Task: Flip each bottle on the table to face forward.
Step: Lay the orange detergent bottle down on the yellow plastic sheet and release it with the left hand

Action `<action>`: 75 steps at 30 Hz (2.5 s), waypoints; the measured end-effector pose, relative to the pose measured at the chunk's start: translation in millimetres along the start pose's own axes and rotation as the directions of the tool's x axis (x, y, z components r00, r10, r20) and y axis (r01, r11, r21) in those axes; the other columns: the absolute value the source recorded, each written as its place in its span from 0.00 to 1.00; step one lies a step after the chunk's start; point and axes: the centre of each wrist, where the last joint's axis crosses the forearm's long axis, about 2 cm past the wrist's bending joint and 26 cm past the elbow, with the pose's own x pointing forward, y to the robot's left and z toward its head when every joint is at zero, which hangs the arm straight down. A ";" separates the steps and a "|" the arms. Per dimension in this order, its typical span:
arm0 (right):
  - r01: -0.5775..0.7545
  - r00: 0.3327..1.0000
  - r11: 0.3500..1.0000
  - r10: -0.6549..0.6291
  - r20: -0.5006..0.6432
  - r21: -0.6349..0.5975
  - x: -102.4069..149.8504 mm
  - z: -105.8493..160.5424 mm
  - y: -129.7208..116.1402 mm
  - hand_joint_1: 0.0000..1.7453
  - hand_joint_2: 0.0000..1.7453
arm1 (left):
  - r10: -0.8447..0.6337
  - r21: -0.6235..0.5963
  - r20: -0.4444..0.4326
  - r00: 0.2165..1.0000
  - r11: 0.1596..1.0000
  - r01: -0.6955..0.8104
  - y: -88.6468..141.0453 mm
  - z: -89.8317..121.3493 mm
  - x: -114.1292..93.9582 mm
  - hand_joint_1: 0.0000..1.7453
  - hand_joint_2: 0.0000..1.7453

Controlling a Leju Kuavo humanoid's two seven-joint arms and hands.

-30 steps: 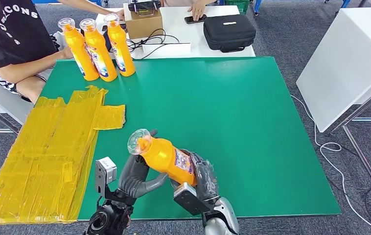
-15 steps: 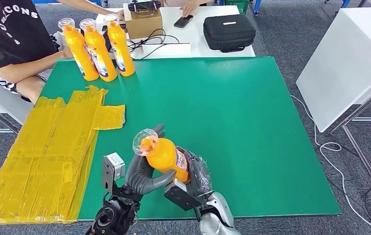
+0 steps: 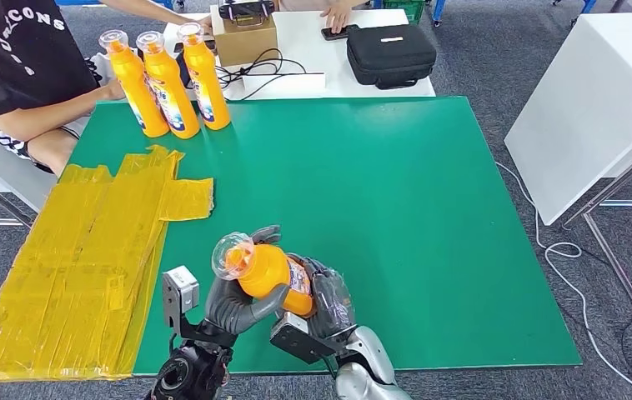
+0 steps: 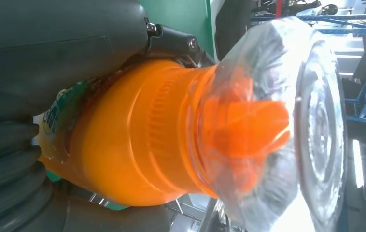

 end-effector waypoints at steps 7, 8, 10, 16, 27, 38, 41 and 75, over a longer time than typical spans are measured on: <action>0.006 1.000 1.000 -0.006 0.001 0.002 0.0 2.4 1.6 1.00 1.00 | 0.010 0.004 0.000 1.000 1.000 -0.010 1.2 1.3 -0.3 1.00 1.00; 0.011 1.000 1.000 -0.011 0.001 0.000 0.2 2.7 2.0 1.00 1.00 | 0.015 0.005 0.002 1.000 1.000 -0.015 1.3 1.3 -0.2 1.00 1.00; 0.018 1.000 1.000 -0.018 0.002 -0.002 0.6 3.4 2.9 1.00 1.00 | 0.027 0.009 0.006 1.000 1.000 -0.027 2.0 1.6 -0.2 1.00 1.00; 0.025 1.000 1.000 -0.025 0.009 0.002 0.2 5.1 3.8 1.00 1.00 | 0.041 0.014 0.009 0.999 0.999 -0.041 4.2 3.1 -0.3 1.00 1.00; 0.044 0.999 0.999 -0.044 0.012 -0.011 0.9 6.1 3.8 1.00 1.00 | 0.036 0.029 0.030 0.999 0.999 -0.037 4.5 4.4 0.6 1.00 1.00; 0.117 0.987 0.975 -0.093 0.131 -0.188 27.1 21.3 -19.5 0.00 1.00 | -0.026 0.142 0.110 0.994 0.990 0.010 23.3 9.0 15.0 1.00 1.00; 0.118 0.982 0.964 -0.077 0.174 -0.240 35.9 30.4 -32.1 0.00 1.00 | -0.080 0.190 0.119 0.990 0.980 0.056 33.5 10.5 17.5 1.00 1.00; 0.174 0.939 0.852 0.007 0.343 -0.494 68.9 75.6 -96.0 0.00 1.00 | -0.796 0.181 -0.391 -0.462 -0.559 0.809 105.2 -50.3 98.7 1.00 1.00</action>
